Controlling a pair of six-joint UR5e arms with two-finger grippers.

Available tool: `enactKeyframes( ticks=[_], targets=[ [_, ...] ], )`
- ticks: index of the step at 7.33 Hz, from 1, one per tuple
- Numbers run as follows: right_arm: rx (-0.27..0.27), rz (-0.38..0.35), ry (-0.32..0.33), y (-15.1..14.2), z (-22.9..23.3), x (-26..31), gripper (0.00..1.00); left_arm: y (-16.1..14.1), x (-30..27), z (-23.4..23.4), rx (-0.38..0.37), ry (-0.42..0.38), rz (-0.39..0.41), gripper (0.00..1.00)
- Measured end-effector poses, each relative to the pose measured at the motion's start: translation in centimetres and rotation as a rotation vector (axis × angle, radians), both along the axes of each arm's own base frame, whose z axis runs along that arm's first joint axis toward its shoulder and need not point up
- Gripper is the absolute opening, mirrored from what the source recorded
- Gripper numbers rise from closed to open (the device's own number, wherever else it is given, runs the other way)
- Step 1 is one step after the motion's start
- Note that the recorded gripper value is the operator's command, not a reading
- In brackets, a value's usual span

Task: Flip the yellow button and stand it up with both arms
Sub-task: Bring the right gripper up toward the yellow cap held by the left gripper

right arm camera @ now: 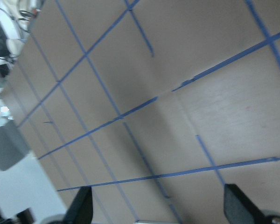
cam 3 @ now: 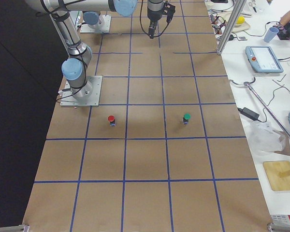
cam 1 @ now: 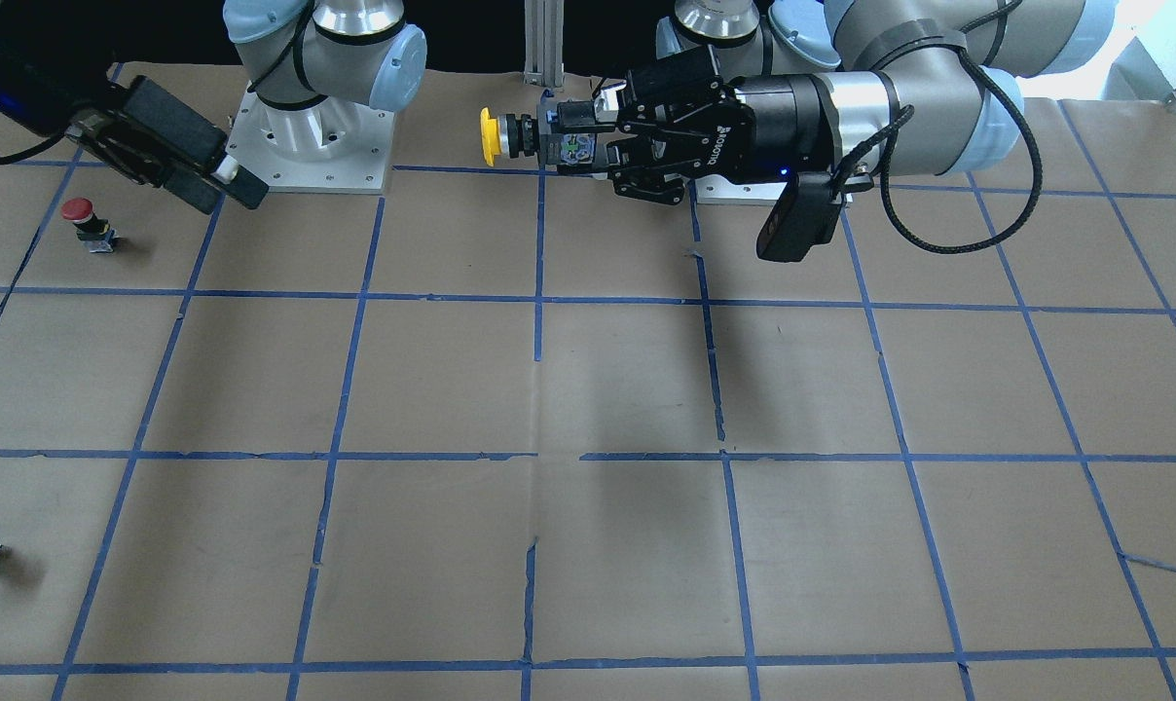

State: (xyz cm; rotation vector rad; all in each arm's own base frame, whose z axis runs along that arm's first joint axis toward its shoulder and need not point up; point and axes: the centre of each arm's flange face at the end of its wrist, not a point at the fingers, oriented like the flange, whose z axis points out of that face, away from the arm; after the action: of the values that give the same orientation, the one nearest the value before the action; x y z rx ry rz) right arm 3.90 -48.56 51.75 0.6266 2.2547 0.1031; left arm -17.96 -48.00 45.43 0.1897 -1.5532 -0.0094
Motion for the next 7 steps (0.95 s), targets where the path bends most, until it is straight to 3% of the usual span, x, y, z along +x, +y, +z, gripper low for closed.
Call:
enactKeyframes(
  ticks=[1, 2, 3, 7],
  targets=[
    [-0.014, -0.075, -0.214, 0.0, 0.1, 0.2, 1.00, 0.0, 0.0, 0.0, -0.001, 0.000, 0.000, 0.16],
    [-0.031, -0.125, -0.390, 0.7, 0.3, 1.5, 1.00, 0.0, 0.0, 0.1, -0.003, 0.000, -0.001, 0.16],
    [-0.028, -0.148, -0.494, 2.1, -0.4, 3.0, 1.00, 0.0, -0.1, 0.1, -0.005, 0.000, -0.001, 0.16],
    [-0.039, -0.145, -0.609, 4.7, -2.0, 5.8, 1.00, 0.2, -0.6, 0.0, -0.001, 0.003, -0.012, 0.16]
  ],
)
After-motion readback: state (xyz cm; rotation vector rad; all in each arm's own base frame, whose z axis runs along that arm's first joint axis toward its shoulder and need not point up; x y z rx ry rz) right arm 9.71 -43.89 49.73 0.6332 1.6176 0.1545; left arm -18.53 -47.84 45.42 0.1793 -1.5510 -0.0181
